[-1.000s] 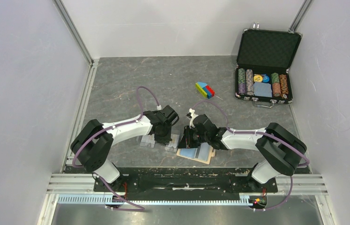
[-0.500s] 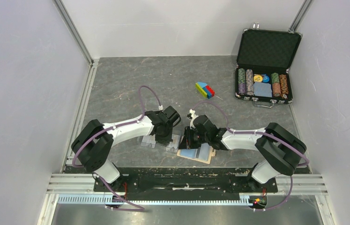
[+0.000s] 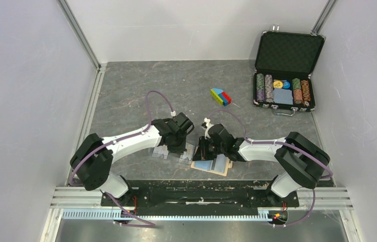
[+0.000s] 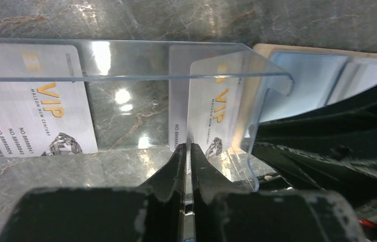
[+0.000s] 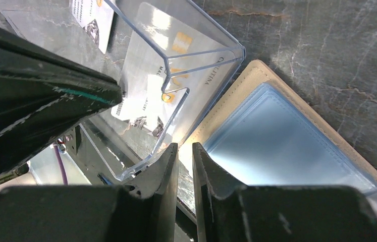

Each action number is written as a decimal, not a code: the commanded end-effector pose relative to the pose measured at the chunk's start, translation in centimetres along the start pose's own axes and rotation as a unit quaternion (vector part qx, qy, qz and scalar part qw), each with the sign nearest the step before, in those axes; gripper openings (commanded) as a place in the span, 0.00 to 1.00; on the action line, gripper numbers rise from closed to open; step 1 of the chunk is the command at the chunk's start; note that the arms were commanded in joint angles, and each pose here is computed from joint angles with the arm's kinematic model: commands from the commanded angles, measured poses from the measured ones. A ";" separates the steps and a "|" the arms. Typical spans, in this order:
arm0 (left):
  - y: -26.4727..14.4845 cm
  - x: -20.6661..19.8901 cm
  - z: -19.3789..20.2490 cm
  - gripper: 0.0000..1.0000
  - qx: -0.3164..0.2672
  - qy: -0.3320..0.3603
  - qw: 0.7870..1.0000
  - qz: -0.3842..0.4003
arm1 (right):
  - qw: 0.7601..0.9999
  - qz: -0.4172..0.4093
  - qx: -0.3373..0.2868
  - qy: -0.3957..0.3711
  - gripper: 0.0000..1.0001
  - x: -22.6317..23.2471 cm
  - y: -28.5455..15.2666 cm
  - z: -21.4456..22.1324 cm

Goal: Put the credit cards into the card holder
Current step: Pick up the credit card from the storage box.

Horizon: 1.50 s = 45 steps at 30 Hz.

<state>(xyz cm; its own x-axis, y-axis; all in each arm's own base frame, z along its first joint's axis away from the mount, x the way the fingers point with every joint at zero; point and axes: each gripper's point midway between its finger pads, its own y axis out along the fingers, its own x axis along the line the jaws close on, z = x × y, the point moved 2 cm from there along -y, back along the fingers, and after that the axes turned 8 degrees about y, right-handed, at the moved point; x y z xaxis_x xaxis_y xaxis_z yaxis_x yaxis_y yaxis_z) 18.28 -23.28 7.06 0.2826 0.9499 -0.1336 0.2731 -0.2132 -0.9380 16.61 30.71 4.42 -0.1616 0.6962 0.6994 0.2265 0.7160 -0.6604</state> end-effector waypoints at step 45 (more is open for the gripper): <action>-3.8 -2.4 -2.5 0.02 -0.076 0.007 0.995 0.069 | 0.998 -0.021 -0.045 -0.049 0.24 2.7 -1.8 -2.3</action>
<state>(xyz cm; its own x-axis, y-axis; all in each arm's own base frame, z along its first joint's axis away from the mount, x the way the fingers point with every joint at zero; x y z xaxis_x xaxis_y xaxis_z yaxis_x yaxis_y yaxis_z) 17.60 -25.95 7.42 0.3296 0.9023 -0.2780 0.2405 -0.3649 -0.8994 16.34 30.13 4.09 -0.1786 0.7137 0.6773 0.2220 0.6999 -0.6789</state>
